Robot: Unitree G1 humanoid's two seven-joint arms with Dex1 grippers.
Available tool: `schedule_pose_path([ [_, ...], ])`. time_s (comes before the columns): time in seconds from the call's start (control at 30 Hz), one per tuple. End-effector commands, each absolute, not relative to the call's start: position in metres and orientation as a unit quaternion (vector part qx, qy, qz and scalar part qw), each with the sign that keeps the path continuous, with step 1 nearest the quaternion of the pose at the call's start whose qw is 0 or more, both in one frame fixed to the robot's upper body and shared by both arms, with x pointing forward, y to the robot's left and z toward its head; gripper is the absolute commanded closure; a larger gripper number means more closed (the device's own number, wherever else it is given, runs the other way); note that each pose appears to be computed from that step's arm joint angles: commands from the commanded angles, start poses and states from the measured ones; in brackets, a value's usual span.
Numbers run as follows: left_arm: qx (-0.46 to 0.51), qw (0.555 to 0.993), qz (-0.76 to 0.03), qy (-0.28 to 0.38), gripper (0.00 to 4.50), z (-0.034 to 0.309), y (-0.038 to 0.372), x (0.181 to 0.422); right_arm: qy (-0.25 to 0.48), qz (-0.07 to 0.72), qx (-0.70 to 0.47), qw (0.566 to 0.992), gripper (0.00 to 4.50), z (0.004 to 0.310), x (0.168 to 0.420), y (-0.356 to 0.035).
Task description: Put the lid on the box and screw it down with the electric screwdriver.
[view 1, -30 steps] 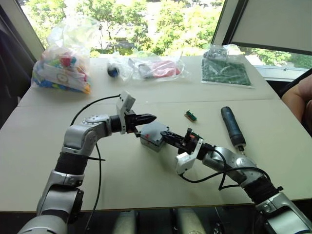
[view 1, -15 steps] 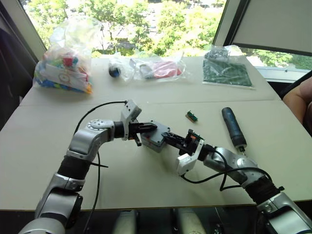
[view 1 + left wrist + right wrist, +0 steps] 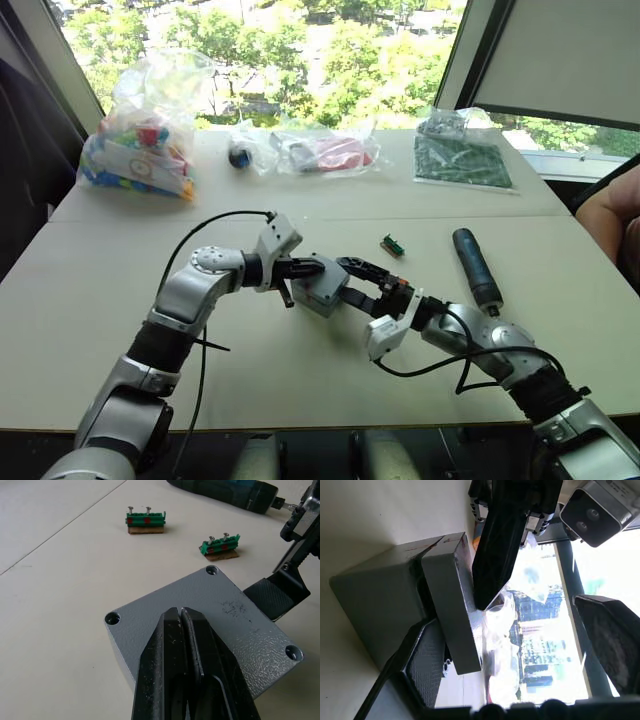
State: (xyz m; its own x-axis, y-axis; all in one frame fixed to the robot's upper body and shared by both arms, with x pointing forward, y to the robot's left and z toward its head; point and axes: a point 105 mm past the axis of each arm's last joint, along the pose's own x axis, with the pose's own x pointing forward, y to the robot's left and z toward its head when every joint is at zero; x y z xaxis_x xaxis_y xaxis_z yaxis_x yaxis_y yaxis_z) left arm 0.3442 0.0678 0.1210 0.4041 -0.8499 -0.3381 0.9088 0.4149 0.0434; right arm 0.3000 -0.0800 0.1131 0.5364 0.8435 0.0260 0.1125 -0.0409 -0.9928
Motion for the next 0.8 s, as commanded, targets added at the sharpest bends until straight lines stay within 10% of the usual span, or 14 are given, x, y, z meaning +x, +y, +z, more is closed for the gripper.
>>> schedule_pose_path([
  [0.03, 0.131, 0.824, -0.507, 0.219, 4.47, 0.070, 0.077, 0.336, -0.357, 0.330, -0.658, 0.575, 0.01, 0.108, 0.291, -0.089],
  [0.6, 0.152, 0.829, -0.493, 0.213, 4.47, 0.057, 0.070, 0.337, -0.377, 0.342, -0.646, 0.568, 0.01, 0.133, 0.283, -0.099],
  [0.8, 0.013, 0.843, -0.525, 0.115, 4.47, 0.117, 0.057, 0.336, -0.359, 0.329, -0.635, 0.600, 0.01, 0.140, 0.289, -0.111],
])
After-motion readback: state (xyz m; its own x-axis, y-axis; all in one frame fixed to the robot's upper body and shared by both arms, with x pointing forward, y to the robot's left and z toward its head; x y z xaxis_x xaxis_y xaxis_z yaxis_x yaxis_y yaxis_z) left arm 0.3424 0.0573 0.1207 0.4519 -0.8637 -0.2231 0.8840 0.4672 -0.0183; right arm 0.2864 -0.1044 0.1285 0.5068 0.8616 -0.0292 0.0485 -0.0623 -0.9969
